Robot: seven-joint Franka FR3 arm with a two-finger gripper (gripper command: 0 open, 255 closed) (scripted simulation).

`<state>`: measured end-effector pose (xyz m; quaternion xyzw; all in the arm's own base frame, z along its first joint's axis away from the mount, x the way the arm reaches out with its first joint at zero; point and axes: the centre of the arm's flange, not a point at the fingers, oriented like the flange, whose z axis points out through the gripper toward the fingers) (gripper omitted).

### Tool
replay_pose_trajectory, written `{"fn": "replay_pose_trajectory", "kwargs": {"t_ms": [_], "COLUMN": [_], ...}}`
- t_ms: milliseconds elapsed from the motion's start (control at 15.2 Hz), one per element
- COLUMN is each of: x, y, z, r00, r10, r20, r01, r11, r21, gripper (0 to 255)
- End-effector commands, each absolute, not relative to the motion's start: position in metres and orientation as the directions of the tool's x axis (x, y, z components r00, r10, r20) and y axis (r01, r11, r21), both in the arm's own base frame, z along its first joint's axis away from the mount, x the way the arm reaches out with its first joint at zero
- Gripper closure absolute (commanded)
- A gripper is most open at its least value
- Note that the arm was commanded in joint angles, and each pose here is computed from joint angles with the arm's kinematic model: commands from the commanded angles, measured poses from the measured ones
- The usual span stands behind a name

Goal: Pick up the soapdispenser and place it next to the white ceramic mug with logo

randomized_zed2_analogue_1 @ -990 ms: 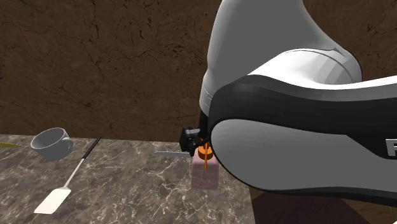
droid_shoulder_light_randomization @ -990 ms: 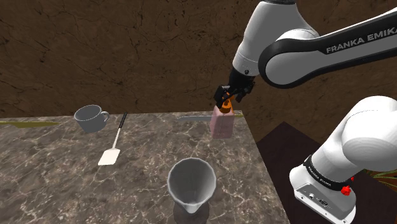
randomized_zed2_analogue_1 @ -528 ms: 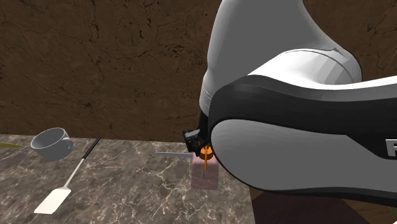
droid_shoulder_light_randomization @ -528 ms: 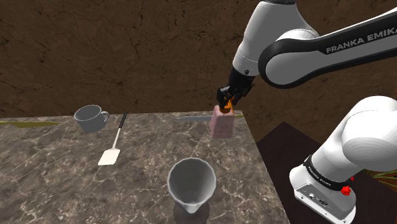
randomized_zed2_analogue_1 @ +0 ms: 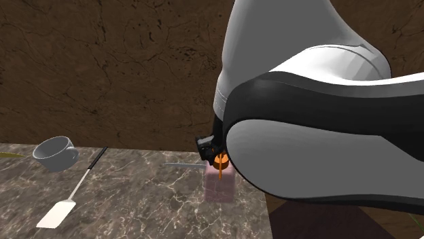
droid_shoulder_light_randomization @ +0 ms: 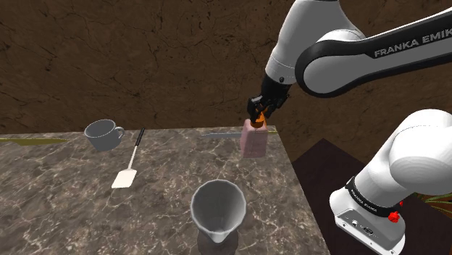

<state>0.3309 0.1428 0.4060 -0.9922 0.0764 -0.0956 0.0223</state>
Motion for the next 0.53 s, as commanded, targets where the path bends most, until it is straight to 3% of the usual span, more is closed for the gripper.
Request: {"fn": "replay_pose_trajectory", "kwargs": {"t_ms": [0, 462], "x": [0.331, 0.331], "y": [0.144, 0.144], "z": [0.415, 0.452], "r00": [0.970, 0.970], "r10": [-0.156, -0.156], "r20": [0.186, 0.186], "r01": [-0.147, -0.147], "r11": [-0.987, -0.987], "r21": [-0.059, -0.059], "gripper": [255, 255]}}
